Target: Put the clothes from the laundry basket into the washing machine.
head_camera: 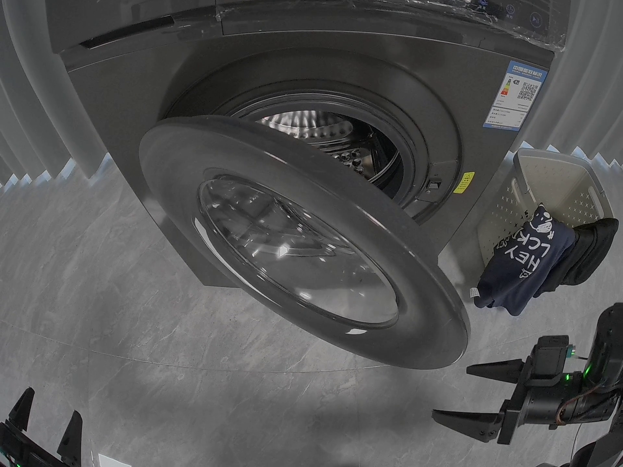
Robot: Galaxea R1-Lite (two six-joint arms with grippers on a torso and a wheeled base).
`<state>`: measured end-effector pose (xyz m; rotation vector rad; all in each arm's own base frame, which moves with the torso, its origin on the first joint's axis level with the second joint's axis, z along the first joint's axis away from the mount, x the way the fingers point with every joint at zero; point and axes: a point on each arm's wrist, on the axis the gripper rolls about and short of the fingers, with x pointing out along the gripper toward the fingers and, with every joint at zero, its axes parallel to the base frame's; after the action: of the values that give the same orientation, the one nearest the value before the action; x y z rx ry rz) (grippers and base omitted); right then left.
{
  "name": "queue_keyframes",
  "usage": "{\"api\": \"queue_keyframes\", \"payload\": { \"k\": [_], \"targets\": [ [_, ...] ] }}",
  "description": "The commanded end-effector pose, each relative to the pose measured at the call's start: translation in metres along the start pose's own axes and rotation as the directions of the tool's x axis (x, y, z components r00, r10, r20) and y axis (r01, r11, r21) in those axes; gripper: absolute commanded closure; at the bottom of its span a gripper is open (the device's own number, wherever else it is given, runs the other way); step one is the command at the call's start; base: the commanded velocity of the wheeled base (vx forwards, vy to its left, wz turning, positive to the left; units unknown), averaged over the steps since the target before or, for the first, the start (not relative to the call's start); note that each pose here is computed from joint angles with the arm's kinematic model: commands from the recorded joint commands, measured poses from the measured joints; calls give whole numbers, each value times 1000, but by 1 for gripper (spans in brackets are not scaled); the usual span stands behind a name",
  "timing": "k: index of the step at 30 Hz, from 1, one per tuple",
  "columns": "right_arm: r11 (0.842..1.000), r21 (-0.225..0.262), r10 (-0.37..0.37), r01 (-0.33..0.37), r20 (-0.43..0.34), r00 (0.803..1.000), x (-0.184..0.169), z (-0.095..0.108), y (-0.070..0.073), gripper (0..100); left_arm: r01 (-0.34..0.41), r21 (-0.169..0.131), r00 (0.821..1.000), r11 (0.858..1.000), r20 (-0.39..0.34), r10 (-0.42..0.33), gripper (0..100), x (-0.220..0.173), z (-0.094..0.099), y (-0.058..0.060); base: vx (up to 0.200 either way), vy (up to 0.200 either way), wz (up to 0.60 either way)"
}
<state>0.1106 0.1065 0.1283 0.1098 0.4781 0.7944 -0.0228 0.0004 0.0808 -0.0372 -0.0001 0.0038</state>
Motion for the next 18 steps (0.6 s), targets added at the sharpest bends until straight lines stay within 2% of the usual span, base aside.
{"api": "queue_keyframes", "payload": {
  "k": [1,4,6,12,14,16,18],
  "targets": [
    [996,15,-86,86,-18,996,-20,-23,-13,0,-1,-1,1000,1000,-3,1,0,0,-5,0,0,0,0],
    [981,41,-190,191,-42,981,-24,-31,-29,0,-1,0,1000,1000,-3,1,0,0,-5,0,0,0,0],
    [972,49,-231,232,-34,972,-25,-29,-36,0,-1,-1,1000,1000,-3,1,0,0,-5,0,0,0,0],
    [956,61,-287,288,-26,957,-14,-14,-50,0,-1,-1,1000,1000,-3,1,0,0,-5,0,0,0,0],
    [948,66,-311,311,-13,950,-6,-3,-57,0,-1,-1,1000,1000,-3,1,0,0,-5,0,0,0,0],
    [947,68,-314,314,-3,949,-2,3,-60,0,-1,-1,1000,1000,-3,1,0,0,-5,0,0,0,0],
    [948,72,-313,310,30,949,12,22,-64,0,-1,-1,1000,1000,-3,1,0,0,-5,0,0,0,0]
  ]
}}
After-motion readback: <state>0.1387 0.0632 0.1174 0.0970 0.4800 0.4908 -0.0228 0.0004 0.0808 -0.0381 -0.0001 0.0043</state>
